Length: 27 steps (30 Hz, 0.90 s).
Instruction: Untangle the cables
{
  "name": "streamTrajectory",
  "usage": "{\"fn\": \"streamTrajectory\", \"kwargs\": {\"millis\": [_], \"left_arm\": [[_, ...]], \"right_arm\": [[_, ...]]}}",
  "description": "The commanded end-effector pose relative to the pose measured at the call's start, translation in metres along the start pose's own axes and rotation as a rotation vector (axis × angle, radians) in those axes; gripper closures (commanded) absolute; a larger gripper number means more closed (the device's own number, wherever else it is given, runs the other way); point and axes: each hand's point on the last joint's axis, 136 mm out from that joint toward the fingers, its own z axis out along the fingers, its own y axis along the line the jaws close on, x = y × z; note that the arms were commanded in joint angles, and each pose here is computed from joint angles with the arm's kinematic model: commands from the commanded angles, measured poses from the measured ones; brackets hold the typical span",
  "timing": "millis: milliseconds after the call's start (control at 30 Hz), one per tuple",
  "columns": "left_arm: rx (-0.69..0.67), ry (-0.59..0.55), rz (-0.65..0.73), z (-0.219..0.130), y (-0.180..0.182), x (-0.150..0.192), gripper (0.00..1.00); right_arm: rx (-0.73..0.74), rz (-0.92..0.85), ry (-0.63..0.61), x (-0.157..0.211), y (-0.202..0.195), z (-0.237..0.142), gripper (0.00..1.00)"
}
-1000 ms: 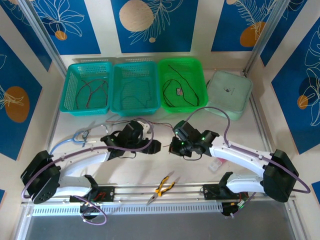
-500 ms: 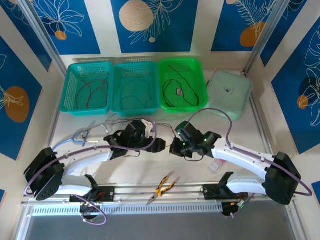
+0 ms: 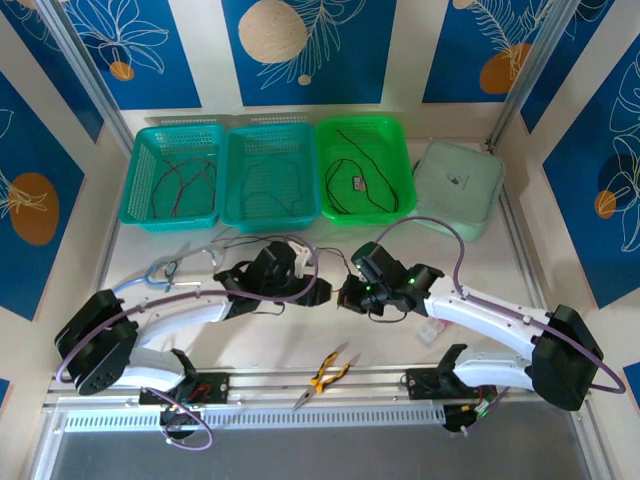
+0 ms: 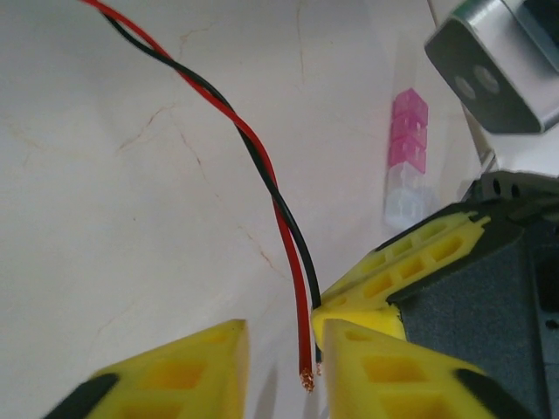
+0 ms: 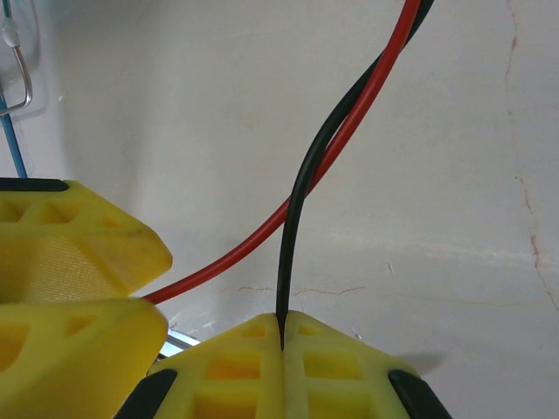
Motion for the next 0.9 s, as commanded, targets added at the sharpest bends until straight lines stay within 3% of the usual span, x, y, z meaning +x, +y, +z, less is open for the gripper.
{"fn": "streamTrajectory", "kwargs": {"millis": [0,233,400,567,867], "left_arm": [[0.037,-0.018,0.022,0.0,-0.015,-0.009,0.81],[0.011,-0.04,0.038,-0.003,-0.015,-0.016,1.0],[-0.025,-0.074,0.088,-0.016,-0.021,-0.029,1.0],[-0.121,-0.089,0.189,-0.042,-0.031,-0.05,1.0],[-0.395,-0.293,0.294,-0.111,-0.042,-0.119,1.0]], "right_arm": [[-0.027,0.013,0.003,0.001,0.004,-0.004,1.0],[-0.034,0.023,-0.011,-0.004,0.004,-0.009,1.0],[-0.083,0.026,-0.037,-0.011,0.014,-0.028,1.0],[-0.145,0.008,-0.114,-0.033,0.041,-0.072,1.0],[-0.371,-0.057,-0.331,-0.074,0.102,-0.169,1.0]]}}
